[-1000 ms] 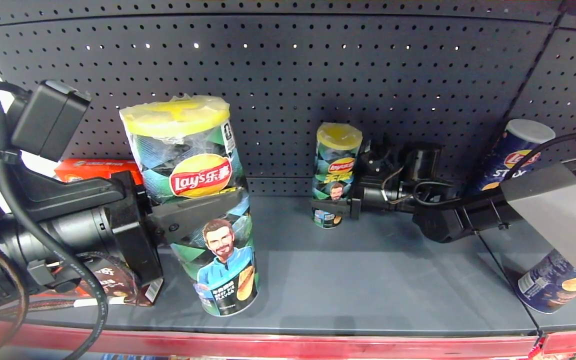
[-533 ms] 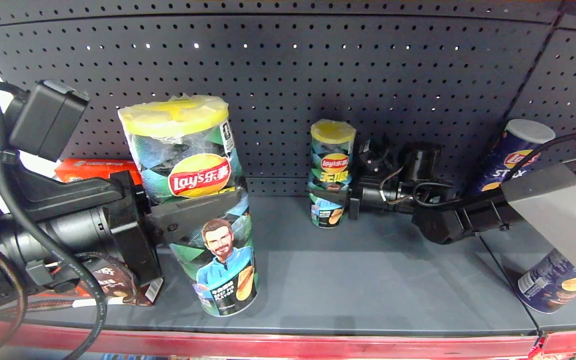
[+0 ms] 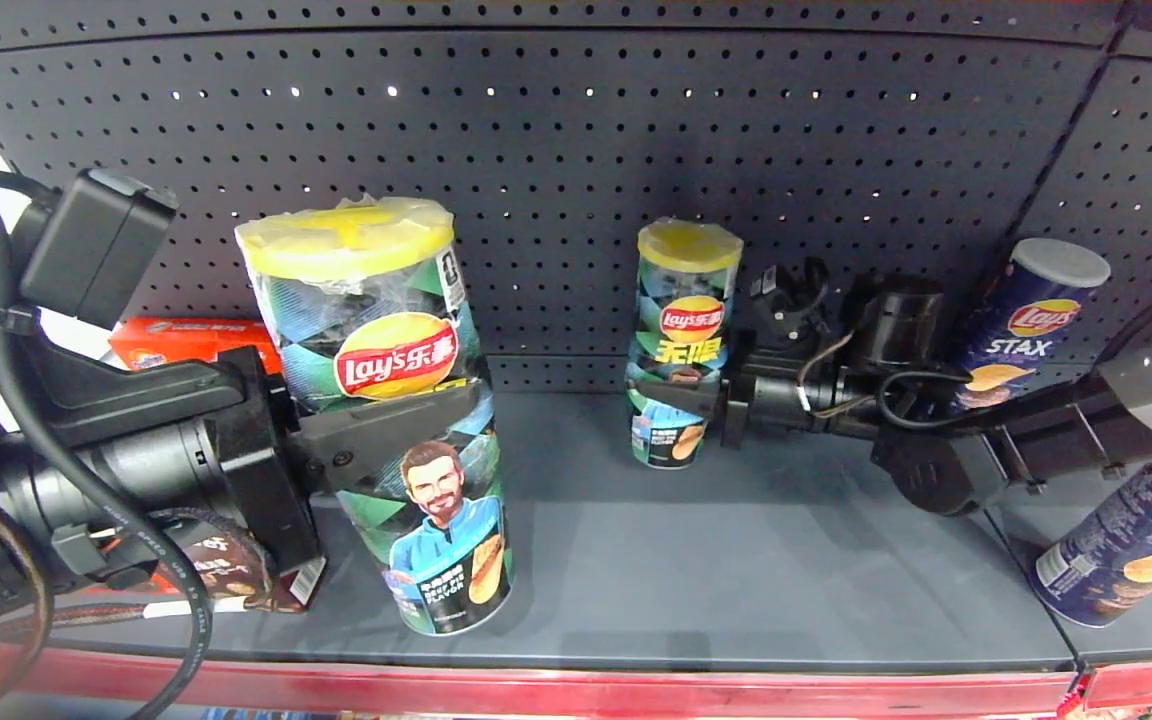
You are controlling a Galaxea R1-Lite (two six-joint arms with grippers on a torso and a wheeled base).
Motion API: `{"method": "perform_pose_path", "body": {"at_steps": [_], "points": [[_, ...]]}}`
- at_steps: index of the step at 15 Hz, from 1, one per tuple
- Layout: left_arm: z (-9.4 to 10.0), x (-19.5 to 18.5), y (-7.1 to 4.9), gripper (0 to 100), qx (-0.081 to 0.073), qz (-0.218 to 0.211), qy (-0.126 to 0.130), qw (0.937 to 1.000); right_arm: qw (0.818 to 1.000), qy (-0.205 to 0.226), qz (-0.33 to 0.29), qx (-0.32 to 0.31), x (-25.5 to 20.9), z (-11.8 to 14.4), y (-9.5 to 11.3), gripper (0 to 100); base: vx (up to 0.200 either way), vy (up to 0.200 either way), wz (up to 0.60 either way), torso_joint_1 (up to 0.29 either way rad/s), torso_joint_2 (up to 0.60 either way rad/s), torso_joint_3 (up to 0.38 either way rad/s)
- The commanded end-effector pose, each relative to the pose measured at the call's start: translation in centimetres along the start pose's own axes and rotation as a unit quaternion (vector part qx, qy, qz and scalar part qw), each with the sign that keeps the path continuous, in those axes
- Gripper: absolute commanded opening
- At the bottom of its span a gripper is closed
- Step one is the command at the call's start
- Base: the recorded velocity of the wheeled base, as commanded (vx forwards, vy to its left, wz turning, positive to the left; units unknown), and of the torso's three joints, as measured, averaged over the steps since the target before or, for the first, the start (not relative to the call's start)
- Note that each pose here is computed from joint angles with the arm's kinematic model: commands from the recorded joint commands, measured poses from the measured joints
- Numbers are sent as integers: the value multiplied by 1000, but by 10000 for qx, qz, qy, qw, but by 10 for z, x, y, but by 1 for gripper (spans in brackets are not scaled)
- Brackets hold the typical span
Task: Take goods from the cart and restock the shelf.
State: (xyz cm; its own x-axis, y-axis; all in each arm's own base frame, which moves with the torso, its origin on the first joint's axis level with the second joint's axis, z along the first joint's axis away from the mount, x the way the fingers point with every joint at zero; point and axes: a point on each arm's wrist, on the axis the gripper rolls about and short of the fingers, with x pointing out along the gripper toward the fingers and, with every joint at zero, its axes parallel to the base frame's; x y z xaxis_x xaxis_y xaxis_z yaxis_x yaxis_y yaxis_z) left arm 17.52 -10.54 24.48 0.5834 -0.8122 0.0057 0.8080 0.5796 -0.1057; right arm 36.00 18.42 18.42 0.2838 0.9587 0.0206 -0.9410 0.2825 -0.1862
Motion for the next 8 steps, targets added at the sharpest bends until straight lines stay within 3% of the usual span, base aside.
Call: {"method": "perform_pose_path", "body": {"at_steps": [1,3,8], "points": [[-1,-2,-1,0,-5,0,8,10000,9994,-284,214,29,-11,16,45,0,0,0,0,0,0,0],[0,-4,-2,0,9,5,-20,10000,9986,-473,78,206,-15,9,81,0,0,0,0,0,0,0],[1,-4,-2,0,15,3,-34,10000,9981,-549,142,220,-38,-12,113,0,0,0,0,0,0,0]]}}
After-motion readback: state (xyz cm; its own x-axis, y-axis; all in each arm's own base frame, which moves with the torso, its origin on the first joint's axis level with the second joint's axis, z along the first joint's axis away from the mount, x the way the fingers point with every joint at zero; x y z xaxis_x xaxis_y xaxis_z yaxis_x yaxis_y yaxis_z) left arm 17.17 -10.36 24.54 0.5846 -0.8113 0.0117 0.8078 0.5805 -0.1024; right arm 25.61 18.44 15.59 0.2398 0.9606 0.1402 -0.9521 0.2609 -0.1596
